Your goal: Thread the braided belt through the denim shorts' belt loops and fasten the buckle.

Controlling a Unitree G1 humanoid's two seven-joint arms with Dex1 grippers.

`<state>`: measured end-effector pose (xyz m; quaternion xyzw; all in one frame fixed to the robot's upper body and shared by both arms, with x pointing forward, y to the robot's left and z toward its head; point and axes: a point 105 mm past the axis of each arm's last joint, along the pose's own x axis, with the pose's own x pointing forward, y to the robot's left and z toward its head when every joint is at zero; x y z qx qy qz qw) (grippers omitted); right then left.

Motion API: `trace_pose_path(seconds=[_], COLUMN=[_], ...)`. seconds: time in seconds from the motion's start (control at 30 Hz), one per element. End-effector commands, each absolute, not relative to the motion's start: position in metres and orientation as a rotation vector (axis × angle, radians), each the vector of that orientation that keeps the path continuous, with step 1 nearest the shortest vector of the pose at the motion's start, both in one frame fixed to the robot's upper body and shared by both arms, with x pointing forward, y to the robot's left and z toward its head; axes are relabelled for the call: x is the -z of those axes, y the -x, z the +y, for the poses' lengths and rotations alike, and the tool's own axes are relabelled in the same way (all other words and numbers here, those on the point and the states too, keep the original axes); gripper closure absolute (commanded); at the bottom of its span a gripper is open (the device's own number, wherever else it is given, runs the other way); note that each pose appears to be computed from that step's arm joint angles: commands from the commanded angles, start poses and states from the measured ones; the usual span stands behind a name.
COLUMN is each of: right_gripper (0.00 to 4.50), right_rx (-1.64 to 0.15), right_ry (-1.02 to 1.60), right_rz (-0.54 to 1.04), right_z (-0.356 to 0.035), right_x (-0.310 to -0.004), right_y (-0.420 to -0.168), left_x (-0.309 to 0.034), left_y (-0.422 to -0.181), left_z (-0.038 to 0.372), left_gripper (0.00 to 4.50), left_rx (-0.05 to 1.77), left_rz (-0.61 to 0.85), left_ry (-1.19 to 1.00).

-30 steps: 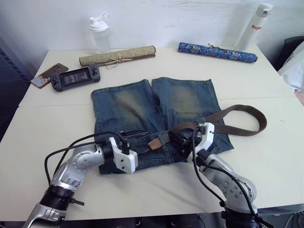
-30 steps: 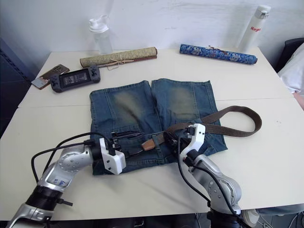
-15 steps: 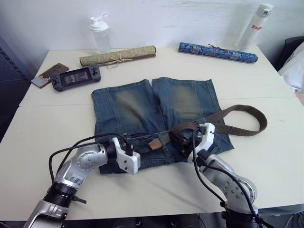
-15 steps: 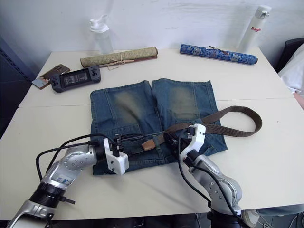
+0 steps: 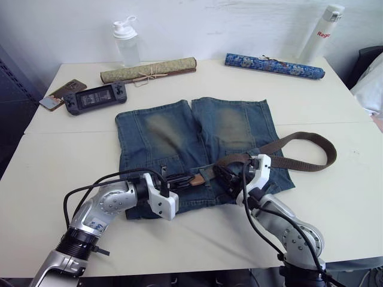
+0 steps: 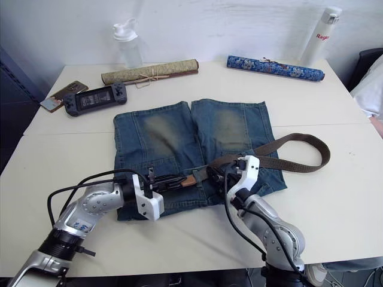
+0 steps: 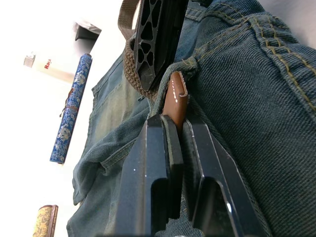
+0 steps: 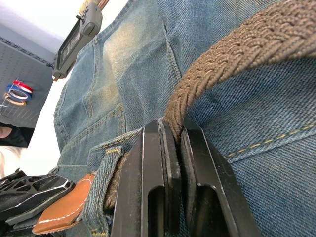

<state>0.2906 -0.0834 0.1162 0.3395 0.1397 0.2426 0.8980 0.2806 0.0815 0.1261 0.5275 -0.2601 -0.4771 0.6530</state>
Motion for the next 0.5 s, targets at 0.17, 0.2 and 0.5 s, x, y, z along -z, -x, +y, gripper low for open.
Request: trace_pose_path(seconds=[0.17,0.2,0.5], right_gripper=[1.50,1.32,1.32], right_rx=[-0.523,-0.521,-0.774], right_ry=[-0.795,-0.767,0.101], right_rz=[0.188,0.179,0.217], right_z=[-0.101,-0.109,-0.119], right_x=[-0.154,-0.157,-0.149], right_y=[-0.278,-0.274,-0.222], left_x=[-0.133,-0.133,-0.133], left_y=[-0.279,-0.280,-0.280], left_z=[0.082,0.082,0.081], left_gripper=[4.50,4.50,4.50], left_rx=[1.066,1.065,1.074], left_rz=[-0.637,-0.636,-0.632], left_ry=[-1.224,-1.223,-1.211])
